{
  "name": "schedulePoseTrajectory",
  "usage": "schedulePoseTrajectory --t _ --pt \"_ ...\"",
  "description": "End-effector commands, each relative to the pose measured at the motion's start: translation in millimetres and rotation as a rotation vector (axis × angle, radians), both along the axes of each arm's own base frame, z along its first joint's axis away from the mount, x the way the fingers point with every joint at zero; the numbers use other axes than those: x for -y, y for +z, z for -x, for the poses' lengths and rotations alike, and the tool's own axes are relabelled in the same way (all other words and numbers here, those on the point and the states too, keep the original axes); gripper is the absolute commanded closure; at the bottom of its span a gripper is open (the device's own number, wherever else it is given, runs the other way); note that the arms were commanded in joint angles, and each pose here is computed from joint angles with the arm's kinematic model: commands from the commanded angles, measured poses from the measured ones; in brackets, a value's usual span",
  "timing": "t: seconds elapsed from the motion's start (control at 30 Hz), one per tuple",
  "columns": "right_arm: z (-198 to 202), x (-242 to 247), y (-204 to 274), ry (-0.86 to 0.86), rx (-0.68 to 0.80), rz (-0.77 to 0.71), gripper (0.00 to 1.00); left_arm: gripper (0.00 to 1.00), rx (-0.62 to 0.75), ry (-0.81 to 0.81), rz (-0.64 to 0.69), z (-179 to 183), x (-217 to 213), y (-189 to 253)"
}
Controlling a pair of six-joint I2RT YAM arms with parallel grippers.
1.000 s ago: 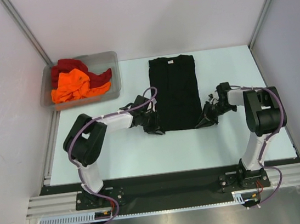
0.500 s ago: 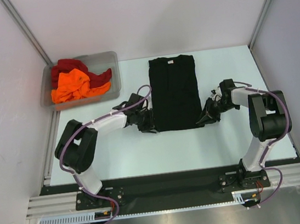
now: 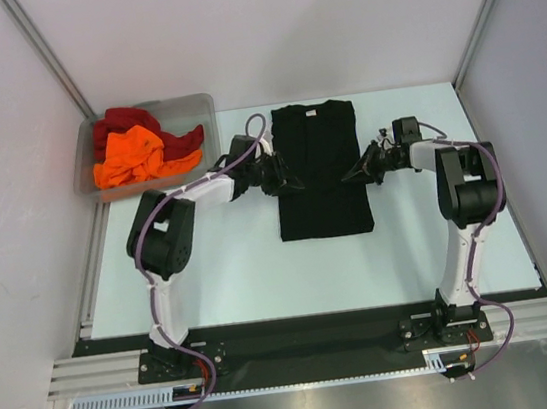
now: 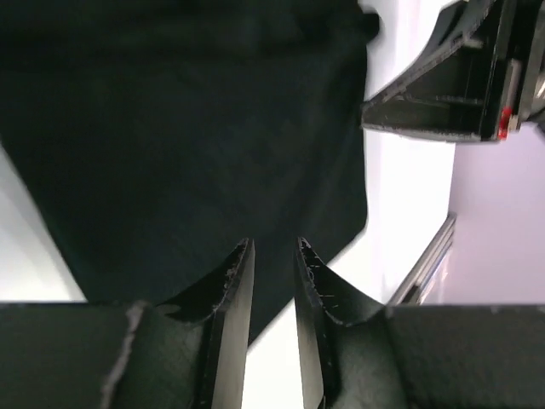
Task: Fold and stack the t-shirts
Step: Fold the tshirt
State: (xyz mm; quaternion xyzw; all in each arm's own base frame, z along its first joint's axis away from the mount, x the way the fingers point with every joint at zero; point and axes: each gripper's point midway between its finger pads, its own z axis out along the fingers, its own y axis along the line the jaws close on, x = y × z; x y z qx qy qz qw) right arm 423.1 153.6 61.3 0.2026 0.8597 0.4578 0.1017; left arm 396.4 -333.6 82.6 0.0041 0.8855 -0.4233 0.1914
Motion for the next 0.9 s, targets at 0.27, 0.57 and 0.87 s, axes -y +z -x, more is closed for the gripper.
schedulePoseTrajectory --t 0.27,0.57,0.87 --pt "-76.5 23.6 -21.9 -0.164 0.021 -0.144 0.95 0.69 -0.021 0.101 0.147 -68.4 -12.2 -28.7" --pt "-98.1 60.3 -28.7 -0.220 0.019 -0.126 0.94 0.67 0.029 0.082 0.061 -94.3 -23.1 -22.3" --pt "-103.7 69.3 39.3 -0.176 0.107 -0.032 0.89 0.64 0.109 0.019 0.087 -77.2 -2.3 39.9"
